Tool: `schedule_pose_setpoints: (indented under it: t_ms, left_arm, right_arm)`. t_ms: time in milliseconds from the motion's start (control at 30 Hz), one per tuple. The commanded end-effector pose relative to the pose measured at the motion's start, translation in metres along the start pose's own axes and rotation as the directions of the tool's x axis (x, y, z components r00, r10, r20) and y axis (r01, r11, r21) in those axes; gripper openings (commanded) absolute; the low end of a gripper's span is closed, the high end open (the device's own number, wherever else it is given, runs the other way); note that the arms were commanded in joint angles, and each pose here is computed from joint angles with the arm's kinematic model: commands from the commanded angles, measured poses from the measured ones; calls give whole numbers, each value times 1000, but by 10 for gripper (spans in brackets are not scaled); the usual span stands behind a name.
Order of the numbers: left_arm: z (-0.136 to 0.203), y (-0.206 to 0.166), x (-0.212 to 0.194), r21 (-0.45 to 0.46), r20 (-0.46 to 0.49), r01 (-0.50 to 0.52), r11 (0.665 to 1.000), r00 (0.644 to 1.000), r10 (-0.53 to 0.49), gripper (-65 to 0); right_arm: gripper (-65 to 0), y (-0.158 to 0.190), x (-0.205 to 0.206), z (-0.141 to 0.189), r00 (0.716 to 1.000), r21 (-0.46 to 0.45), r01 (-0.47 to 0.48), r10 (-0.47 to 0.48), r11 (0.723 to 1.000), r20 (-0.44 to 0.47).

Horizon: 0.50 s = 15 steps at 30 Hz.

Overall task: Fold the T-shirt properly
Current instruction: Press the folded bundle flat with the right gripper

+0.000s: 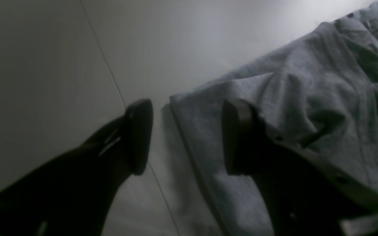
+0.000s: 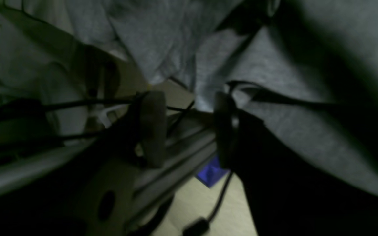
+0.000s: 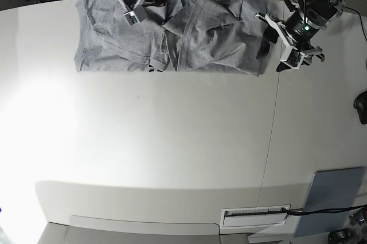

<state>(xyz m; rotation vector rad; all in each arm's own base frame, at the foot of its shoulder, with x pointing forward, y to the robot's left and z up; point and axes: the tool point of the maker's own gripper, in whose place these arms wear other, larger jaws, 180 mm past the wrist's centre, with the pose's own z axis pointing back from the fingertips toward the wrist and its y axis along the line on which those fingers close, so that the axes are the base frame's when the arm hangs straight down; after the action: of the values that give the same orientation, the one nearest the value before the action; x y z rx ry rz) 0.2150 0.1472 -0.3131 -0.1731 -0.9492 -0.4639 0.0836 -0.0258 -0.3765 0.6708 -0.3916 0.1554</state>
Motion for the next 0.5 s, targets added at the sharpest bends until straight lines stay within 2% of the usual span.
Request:
schedule_pose_setpoints:
  t_ms: [0, 300, 367, 467]
  left_arm:
    - [3, 1, 10, -1, 39, 4, 1000, 999, -4, -331]
    - [3, 0, 10, -1, 40, 4, 1000, 999, -4, -331]
    - [3, 0, 10, -1, 40, 4, 1000, 999, -4, -331]
    - [3, 0, 10, -3, 41, 3, 1000, 999, -2, -331]
  right_arm:
    - [-408, 7, 8, -1, 999, 29, 16, -18, 999, 48]
    - [-408, 0, 8, -19, 999, 42, 30, -31, 999, 35]
    - [-408, 8, 7, -26, 1000, 67, 17, -19, 998, 22]
    - [-408, 9, 7, -33, 999, 49, -35, 35, 998, 1]
